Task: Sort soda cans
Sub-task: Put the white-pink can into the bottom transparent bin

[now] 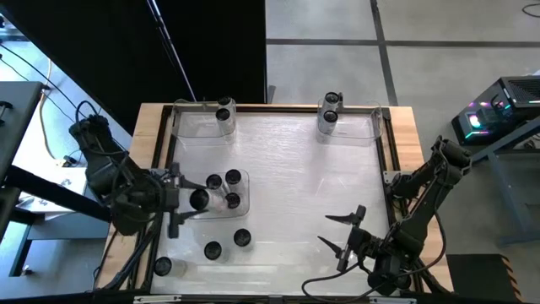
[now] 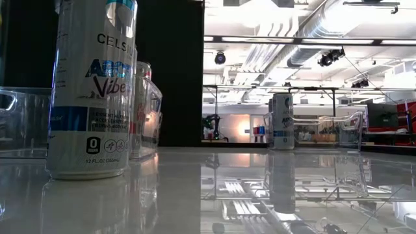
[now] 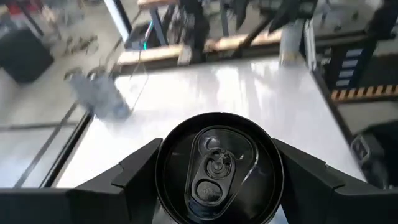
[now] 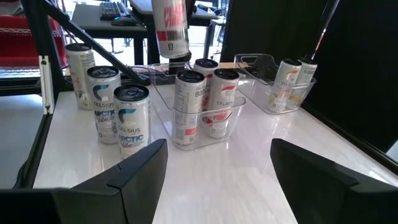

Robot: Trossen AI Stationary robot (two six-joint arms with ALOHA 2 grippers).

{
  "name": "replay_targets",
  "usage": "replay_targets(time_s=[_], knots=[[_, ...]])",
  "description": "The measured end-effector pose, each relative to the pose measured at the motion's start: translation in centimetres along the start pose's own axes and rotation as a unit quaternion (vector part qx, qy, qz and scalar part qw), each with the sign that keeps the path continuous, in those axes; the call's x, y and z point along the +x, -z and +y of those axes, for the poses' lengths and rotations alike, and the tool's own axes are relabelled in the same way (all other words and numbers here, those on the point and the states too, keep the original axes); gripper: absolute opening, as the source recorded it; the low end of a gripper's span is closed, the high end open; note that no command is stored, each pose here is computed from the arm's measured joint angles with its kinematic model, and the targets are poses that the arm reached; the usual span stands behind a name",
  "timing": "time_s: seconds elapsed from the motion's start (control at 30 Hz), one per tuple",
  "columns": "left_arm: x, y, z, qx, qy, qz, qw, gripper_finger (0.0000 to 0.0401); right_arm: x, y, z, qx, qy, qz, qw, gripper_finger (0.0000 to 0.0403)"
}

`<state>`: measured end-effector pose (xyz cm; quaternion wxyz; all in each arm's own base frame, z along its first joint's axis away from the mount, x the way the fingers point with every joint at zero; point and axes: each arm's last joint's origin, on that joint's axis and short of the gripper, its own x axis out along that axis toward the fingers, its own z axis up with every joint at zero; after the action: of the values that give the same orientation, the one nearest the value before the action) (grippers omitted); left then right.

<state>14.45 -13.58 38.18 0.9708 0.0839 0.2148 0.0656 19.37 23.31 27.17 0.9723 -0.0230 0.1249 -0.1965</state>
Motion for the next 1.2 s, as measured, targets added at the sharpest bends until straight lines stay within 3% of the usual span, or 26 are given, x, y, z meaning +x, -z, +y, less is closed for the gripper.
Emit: replay_targets(time_s=[0.17, 0.4, 0.77, 0.97, 1.2], knots=[[0.4, 2.5, 0.3, -0.009, -0.028, 0.062, 0.998, 0.0243, 0.0, 0.0, 0.0, 0.0, 0.0, 0.0, 1.0, 0.0281], [2.2, 6.7, -0.5, -0.036, -0.051, 0.097, 0.993, 0.0243, 0.0, 0.0, 0.0, -0.001, 0.0, 0.0, 1.0, 0.0281], [4.5, 11.0, -1.3, -0.086, -0.051, 0.086, 0.991, 0.0245, 0.0, 0.0, 0.0, -0.003, 0.006, -0.005, 1.0, 0.0281], [5.9, 12.5, -0.9, -0.097, -0.075, 0.09, 0.988, 0.025, 0.0, 0.0, 0.0, -0.002, 0.006, -0.005, 1.0, 0.0281], [6.7, 12.3, -0.6, -0.109, -0.078, 0.09, 0.987, 0.0251, 0.0, 0.0, 0.0, -0.002, 0.006, -0.005, 1.0, 0.0281]])
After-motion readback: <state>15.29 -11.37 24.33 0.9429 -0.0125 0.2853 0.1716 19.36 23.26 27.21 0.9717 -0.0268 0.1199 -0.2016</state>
